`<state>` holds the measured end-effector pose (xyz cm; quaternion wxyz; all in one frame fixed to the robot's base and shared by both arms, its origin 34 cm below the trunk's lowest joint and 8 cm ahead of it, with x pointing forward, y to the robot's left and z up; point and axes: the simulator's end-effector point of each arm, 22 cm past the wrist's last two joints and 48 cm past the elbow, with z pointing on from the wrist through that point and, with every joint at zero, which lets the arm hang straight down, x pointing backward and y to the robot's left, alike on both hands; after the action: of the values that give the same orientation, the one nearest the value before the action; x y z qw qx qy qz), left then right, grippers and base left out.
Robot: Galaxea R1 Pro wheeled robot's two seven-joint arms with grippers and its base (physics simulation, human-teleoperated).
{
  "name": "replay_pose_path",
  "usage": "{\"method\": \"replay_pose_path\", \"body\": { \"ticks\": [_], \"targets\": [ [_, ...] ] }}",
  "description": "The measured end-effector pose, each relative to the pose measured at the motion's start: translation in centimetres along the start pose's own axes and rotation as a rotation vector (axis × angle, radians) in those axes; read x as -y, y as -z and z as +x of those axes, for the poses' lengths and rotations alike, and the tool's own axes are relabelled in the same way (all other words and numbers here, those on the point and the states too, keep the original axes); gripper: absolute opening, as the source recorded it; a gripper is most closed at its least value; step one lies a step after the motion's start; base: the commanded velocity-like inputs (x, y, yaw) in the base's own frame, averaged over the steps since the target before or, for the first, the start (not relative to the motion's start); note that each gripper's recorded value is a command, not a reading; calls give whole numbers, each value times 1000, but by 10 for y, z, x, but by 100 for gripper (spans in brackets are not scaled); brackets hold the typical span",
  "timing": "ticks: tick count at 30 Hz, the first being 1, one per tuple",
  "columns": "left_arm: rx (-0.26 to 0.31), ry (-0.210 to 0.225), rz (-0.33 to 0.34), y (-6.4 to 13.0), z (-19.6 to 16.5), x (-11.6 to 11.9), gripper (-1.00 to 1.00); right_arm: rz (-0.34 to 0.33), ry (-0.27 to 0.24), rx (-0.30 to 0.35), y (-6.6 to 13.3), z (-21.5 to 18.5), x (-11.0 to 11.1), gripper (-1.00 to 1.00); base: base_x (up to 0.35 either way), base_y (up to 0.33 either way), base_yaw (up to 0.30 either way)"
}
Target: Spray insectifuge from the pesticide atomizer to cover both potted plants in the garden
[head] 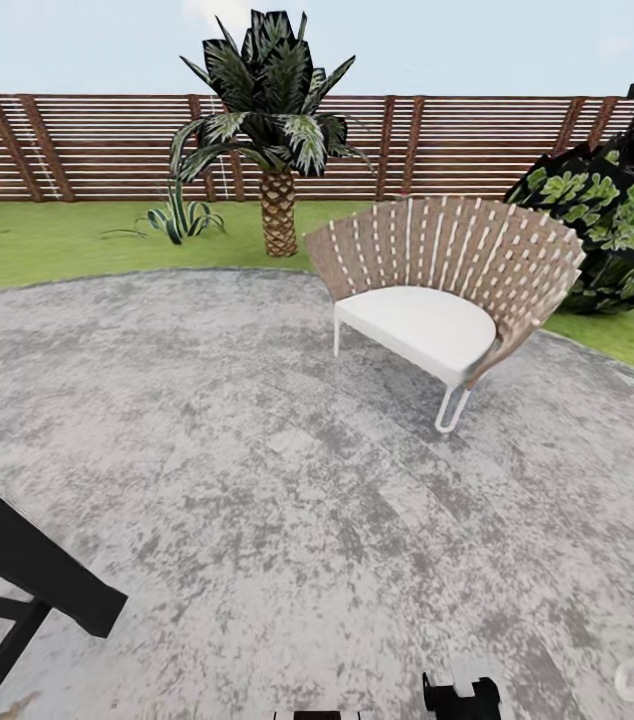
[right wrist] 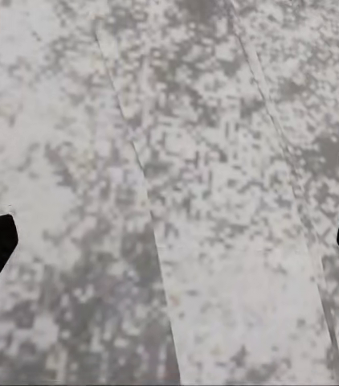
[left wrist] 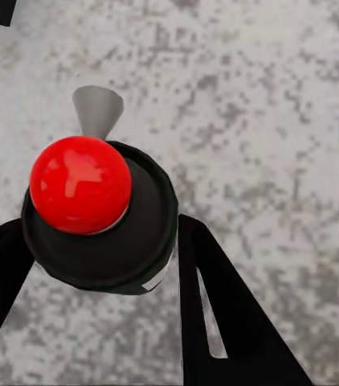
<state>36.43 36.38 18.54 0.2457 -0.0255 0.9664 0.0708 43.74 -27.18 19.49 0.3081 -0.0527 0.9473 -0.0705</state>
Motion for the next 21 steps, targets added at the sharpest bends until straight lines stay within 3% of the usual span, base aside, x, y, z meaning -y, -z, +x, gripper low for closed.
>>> {"method": "replay_pose_path", "body": {
  "ticks": [21],
  "targets": [
    [0,0,-1,0,0,-1,-100,-2,-2,1,0,-1,-3,100,340,0,0]
  ]
}}
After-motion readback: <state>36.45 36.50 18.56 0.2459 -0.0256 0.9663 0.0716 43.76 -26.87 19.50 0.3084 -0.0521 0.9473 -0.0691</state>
